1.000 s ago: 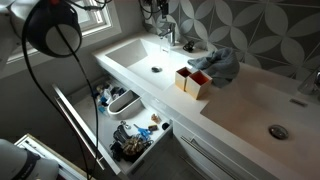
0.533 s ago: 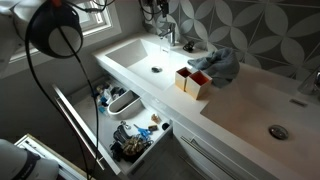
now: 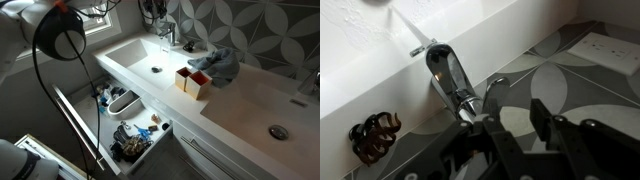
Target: Move the faucet handle to the left, lift it up and the press it down
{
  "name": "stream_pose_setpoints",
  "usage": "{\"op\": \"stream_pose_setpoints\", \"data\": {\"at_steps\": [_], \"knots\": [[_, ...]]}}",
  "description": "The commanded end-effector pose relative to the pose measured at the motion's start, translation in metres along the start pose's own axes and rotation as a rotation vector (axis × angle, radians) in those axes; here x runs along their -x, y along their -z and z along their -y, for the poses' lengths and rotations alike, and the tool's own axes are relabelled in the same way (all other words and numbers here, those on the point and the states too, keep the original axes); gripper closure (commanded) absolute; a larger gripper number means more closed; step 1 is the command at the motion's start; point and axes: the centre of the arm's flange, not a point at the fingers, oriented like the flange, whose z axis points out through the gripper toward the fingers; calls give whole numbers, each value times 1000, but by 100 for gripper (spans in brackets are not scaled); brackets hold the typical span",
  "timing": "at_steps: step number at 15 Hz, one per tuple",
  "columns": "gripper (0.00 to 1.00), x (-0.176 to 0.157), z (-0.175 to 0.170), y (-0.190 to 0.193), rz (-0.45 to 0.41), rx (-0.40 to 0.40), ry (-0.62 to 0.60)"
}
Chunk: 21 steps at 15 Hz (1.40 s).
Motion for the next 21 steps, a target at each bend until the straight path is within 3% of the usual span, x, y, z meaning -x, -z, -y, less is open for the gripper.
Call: {"op": "stream_pose_setpoints", "data": {"at_steps": [1,3,19,21], "knots": [[91,-6,7,-11,-6,-21,17],[100,-5,7,-15,0,-21,19],[100,-4,-8,-50,93,27,-11],[100,-5,-8,-40,71,14,-12]]}}
